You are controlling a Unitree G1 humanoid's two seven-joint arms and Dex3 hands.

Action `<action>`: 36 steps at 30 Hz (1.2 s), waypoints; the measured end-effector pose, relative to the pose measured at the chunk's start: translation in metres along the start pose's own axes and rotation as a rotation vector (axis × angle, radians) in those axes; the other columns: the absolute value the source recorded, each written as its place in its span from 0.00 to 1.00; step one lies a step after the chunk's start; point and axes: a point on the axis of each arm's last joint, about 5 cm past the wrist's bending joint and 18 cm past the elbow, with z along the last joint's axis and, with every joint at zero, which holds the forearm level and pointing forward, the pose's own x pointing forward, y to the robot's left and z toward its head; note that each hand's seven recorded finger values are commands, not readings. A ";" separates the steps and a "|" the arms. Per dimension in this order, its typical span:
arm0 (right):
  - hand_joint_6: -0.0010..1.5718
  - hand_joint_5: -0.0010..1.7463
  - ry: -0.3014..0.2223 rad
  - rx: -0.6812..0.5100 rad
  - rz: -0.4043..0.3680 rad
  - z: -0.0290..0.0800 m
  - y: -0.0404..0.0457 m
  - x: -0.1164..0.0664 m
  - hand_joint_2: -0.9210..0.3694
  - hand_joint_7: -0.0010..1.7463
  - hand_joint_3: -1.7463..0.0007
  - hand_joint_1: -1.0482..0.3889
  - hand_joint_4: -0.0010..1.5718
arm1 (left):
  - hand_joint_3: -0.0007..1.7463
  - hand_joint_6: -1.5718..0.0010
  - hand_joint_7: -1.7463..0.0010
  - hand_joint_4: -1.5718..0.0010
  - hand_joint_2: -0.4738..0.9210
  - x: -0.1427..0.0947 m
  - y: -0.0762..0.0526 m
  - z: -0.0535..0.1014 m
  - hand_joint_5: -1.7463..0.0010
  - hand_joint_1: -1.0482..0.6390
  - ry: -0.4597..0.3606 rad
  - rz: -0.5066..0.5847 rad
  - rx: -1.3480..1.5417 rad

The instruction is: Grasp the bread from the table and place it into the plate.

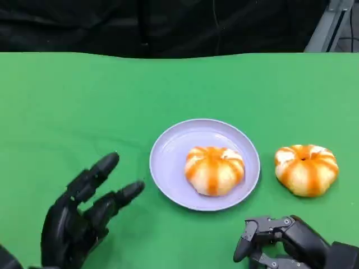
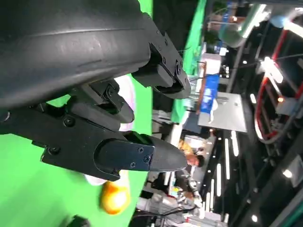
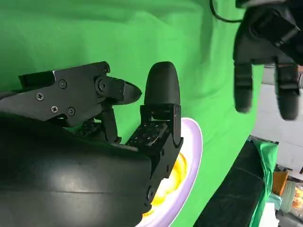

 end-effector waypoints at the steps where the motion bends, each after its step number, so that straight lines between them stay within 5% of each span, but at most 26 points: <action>1: 0.52 0.87 0.000 -0.001 0.000 0.000 -0.0002 0.000 0.00 0.61 0.74 0.71 0.45 | 0.14 0.60 0.99 0.42 1.00 -0.002 0.001 -0.001 0.99 0.20 0.006 -0.002 0.005; 9: 0.52 0.87 0.002 -0.002 0.002 0.000 -0.0007 -0.001 0.00 0.61 0.74 0.70 0.46 | 0.13 0.58 0.99 0.41 1.00 -0.011 0.004 -0.006 0.99 0.21 0.041 -0.008 0.048; 18: 0.52 0.86 0.001 -0.004 0.003 0.000 -0.0010 -0.001 0.00 0.61 0.74 0.70 0.46 | 0.04 0.58 0.99 0.45 1.00 -0.012 0.020 0.003 1.00 0.51 0.136 -0.099 0.201; 31: 0.52 0.87 0.000 -0.002 0.001 0.000 -0.0019 -0.001 0.00 0.60 0.74 0.70 0.45 | 0.22 0.37 0.94 0.33 1.00 -0.008 0.014 0.006 0.96 0.65 0.111 -0.153 0.406; 32: 0.52 0.87 0.000 0.001 0.000 0.000 -0.0020 -0.001 0.00 0.60 0.74 0.70 0.45 | 0.23 0.31 0.92 0.29 1.00 -0.007 0.014 0.006 0.94 0.65 0.107 -0.157 0.407; 35: 0.52 0.87 0.000 0.004 -0.003 0.000 -0.0021 -0.001 0.00 0.60 0.74 0.70 0.45 | 0.27 0.25 0.82 0.41 0.99 -0.005 0.012 0.006 0.58 0.65 0.087 -0.176 0.419; 36: 0.52 0.87 0.000 0.004 -0.003 0.000 -0.0021 -0.001 0.00 0.60 0.74 0.70 0.45 | 0.33 0.32 0.61 0.45 0.96 -0.004 0.011 0.006 0.42 0.65 0.078 -0.181 0.424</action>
